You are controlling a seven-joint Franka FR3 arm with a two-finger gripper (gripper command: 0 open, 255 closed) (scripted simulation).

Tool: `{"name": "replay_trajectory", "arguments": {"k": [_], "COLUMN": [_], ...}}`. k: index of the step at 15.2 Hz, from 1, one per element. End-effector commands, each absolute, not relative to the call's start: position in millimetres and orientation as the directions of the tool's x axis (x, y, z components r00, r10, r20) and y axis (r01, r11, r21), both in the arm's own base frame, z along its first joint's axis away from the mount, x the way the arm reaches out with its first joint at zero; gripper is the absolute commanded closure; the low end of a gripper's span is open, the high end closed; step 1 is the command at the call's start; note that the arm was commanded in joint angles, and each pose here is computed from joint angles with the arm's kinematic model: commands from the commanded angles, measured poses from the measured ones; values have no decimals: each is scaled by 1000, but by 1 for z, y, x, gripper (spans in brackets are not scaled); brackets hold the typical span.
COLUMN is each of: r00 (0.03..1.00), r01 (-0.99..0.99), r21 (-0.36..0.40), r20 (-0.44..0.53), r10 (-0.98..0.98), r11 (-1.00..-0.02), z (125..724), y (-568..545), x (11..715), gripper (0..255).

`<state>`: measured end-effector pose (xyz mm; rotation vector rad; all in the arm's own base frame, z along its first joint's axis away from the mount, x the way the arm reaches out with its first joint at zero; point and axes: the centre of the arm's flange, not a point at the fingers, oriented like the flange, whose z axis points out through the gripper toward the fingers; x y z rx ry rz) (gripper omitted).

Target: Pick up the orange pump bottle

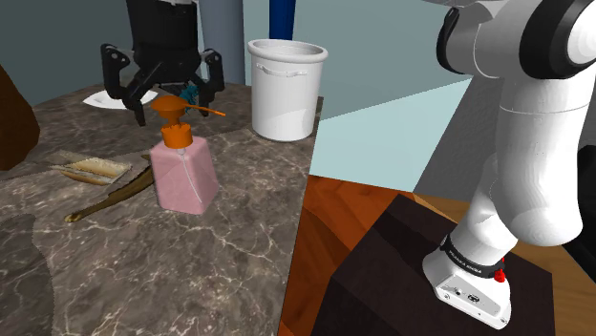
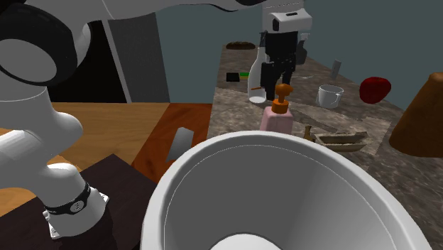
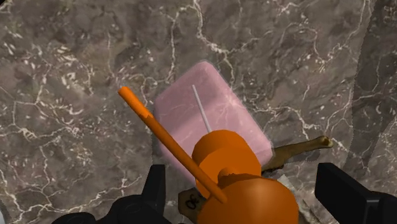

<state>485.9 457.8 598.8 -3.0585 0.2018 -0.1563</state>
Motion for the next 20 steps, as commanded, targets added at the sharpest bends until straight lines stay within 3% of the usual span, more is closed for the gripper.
{"name": "replay_trajectory", "arguments": {"k": [1,10,20], "r00": [986,986,986], "r01": [-127,-127,-127], "r21": [-79,-79,-79], "r20": [97,97,97], "r10": [-135,-135,-135], "r11": [-989,-989,-989], "z": [597,596,649], "y": [458,458,458], "x": [486,486,486], "gripper": [255,255,255]}}
